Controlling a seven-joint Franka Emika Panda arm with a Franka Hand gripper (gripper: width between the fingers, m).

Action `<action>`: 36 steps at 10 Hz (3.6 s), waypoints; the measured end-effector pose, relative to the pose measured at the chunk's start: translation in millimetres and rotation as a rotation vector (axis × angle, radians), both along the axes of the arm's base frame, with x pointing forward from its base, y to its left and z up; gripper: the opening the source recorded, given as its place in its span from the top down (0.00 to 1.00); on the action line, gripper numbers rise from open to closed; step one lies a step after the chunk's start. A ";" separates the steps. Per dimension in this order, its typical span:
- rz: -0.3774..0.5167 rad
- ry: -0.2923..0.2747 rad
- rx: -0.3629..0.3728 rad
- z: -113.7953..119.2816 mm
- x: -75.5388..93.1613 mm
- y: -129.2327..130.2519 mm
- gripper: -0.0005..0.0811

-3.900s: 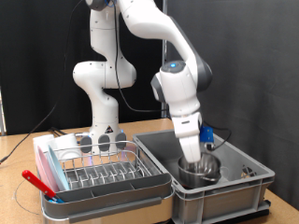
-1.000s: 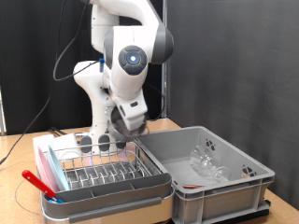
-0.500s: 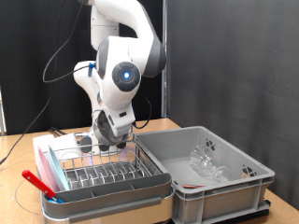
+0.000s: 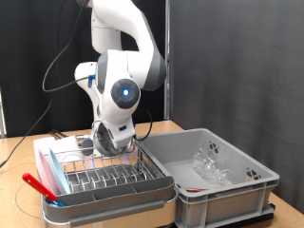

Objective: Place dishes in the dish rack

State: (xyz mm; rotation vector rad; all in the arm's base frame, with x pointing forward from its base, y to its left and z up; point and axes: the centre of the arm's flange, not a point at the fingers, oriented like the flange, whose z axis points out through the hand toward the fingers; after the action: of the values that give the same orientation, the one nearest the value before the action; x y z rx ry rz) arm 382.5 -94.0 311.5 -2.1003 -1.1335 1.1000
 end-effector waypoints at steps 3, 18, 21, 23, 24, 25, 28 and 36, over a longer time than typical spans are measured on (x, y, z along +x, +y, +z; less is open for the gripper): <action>-0.004 0.047 0.020 -18.9 2.1 -0.8 0.97; 0.000 -0.170 -0.009 -22.9 32.0 -14.7 0.04; 0.001 -0.356 -0.064 11.5 29.6 -11.7 0.01; -0.017 -0.479 -0.137 20.1 16.1 -7.0 0.01; -0.017 -0.482 -0.148 19.0 6.0 -3.8 0.01; -0.018 -0.474 -0.153 16.1 -1.7 -1.2 0.01; -0.062 -0.503 -0.204 4.9 -7.4 3.1 0.01; -0.118 -0.588 -0.288 -19.5 0.3 10.2 0.01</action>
State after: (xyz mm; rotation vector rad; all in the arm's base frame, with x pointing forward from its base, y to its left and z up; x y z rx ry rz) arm 382.8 -83.7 292.0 -2.7908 -1.1245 0.6271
